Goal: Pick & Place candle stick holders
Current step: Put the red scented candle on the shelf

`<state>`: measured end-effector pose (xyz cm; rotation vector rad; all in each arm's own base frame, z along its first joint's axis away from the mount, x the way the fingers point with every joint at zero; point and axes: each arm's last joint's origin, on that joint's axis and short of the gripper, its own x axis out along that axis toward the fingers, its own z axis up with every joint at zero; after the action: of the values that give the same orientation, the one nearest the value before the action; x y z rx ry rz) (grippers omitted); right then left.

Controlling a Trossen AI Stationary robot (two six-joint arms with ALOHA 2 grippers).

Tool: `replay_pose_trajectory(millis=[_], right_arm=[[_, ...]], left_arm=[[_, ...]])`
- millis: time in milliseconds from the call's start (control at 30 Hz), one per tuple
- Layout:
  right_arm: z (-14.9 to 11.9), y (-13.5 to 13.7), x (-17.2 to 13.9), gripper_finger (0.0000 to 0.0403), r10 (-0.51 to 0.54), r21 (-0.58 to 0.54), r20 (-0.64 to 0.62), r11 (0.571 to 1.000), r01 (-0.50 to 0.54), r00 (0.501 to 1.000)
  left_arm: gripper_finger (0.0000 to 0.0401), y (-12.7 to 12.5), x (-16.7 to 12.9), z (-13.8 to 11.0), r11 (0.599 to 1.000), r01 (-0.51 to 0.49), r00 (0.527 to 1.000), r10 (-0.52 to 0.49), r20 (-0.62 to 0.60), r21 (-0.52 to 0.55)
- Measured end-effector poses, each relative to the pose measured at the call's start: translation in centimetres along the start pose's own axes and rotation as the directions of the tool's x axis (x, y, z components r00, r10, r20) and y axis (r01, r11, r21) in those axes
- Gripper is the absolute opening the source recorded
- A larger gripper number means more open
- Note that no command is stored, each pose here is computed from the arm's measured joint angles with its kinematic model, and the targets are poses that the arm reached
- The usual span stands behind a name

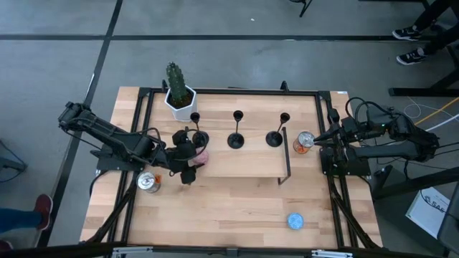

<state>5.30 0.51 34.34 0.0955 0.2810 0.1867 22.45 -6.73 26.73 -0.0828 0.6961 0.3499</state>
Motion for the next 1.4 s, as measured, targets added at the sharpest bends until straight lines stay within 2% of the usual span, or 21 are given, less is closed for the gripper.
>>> replay_pose_trajectory(millis=[367,533,733,867,1033,1200,1400], right_arm=[[0.0,0.0,0.0,0.0053,0.001,0.000,0.000,1.000,-0.001,1.000],[0.0,0.0,0.0,0.0053,0.001,0.000,0.000,1.000,-0.001,1.000],[0.0,0.0,0.0,0.0053,0.003,0.000,0.000,1.000,-0.003,1.000],[0.0,0.0,0.0,0.0053,0.003,0.000,0.000,1.000,-0.003,1.000],[0.0,0.0,0.0,0.0053,0.003,0.000,0.000,1.000,-0.003,1.000],[0.0,0.0,0.0,0.0053,0.003,0.000,-0.001,1.000,-0.003,1.000],[0.0,0.0,0.0,0.0053,0.003,0.000,0.000,1.000,-0.003,1.000]], left_arm=[[0.0338,-0.1,-0.1,0.0,1.000,0.008,1.000,-0.008,0.005,0.018],[0.0338,-0.2,-1.1,0.3,0.999,0.032,0.998,-0.034,0.056,0.035],[0.0338,0.5,-3.2,0.6,1.000,-0.025,0.987,0.023,0.159,0.013],[0.0338,0.5,-4.6,0.5,1.000,0.018,0.981,-0.022,0.192,0.019],[0.0336,-0.7,-5.4,-0.1,0.989,0.094,0.977,-0.114,0.181,0.116],[0.0302,-2.8,-4.6,-1.0,0.967,0.149,0.977,-0.176,0.122,0.207],[0.0217,-4.9,-2.9,-1.8,0.935,0.140,0.981,-0.176,0.085,0.325]])
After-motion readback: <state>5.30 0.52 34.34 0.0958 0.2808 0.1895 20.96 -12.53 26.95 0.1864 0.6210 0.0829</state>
